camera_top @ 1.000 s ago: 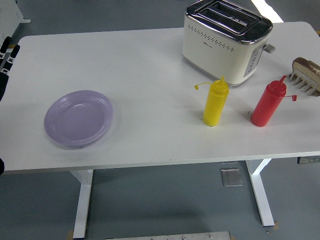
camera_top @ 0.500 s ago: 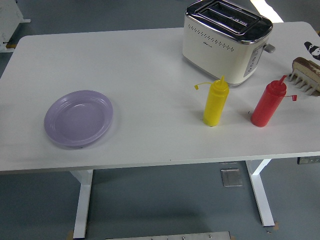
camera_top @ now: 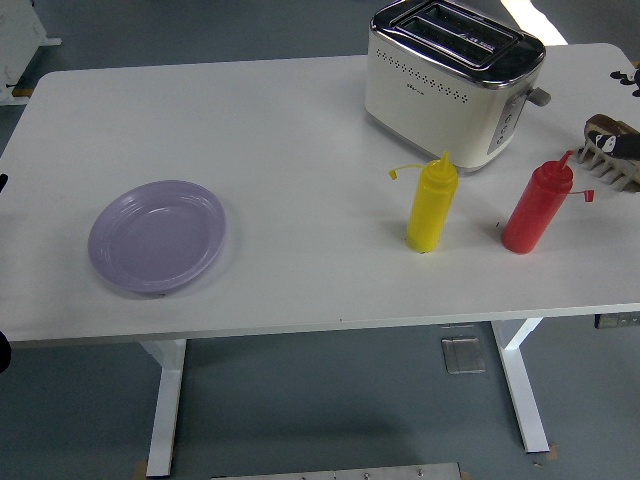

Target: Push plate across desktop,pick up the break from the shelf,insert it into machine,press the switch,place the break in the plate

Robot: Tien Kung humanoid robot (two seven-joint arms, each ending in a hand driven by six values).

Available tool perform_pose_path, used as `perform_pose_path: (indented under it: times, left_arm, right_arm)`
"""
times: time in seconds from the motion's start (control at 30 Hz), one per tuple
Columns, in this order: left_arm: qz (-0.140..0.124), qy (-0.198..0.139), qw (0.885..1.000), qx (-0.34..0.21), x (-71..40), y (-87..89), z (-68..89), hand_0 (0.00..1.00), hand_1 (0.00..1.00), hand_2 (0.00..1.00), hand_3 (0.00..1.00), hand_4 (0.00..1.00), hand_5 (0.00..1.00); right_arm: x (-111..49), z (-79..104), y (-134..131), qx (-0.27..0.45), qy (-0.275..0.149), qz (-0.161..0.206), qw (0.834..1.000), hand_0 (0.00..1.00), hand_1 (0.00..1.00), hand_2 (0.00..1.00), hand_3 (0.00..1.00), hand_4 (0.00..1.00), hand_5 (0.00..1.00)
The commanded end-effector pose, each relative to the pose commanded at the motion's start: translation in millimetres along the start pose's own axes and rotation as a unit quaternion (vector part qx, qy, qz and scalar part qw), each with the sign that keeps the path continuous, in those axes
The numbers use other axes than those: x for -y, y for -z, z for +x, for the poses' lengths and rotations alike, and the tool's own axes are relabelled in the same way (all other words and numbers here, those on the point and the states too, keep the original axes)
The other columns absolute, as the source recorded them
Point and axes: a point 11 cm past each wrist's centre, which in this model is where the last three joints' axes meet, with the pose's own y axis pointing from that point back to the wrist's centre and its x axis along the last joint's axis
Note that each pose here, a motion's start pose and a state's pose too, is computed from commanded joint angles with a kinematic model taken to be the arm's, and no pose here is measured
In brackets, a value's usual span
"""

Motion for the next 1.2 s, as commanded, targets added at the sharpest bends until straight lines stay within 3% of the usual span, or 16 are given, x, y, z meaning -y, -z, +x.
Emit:
perform_pose_path:
  times: [0.37,0.4,0.5,0.87,1.2]
  left_arm:
    - [0.020,-0.013,1.000,-0.005,1.5,17.4,7.3,0.859,0.789,0.731,0.734,0.812,0.998]
    - [0.022,-0.013,1.000,-0.005,1.6,19.3,7.3,0.856,0.788,0.730,0.735,0.812,0.998]
    - [0.033,-0.014,0.999,-0.013,1.3,26.8,6.6,0.856,0.788,0.730,0.735,0.812,0.998]
    - [0.100,0.001,0.995,-0.027,-7.1,80.5,-11.7,0.852,0.785,0.727,0.731,0.813,0.998]
    - [0.135,0.012,0.991,-0.014,-12.8,108.5,-20.8,0.849,0.782,0.725,0.731,0.812,0.998]
  right_arm:
    - [3.7,-17.9,-11.8,-0.037,0.009,-0.033,0.999,0.696,0.731,0.790,0.847,0.775,0.231]
    - [4.0,-19.0,-13.0,-0.037,0.009,-0.036,0.999,0.637,0.689,0.743,0.807,0.746,0.209]
    - [4.6,-22.5,-17.0,-0.037,0.007,-0.045,0.998,0.637,0.689,0.743,0.807,0.746,0.209]
    - [6.2,-32.7,-24.3,-0.030,-0.002,-0.059,0.998,0.575,0.636,0.654,0.742,0.693,0.171]
    - [8.8,-34.8,-22.8,-0.033,-0.012,-0.058,0.998,0.528,0.604,0.609,0.674,0.669,0.156]
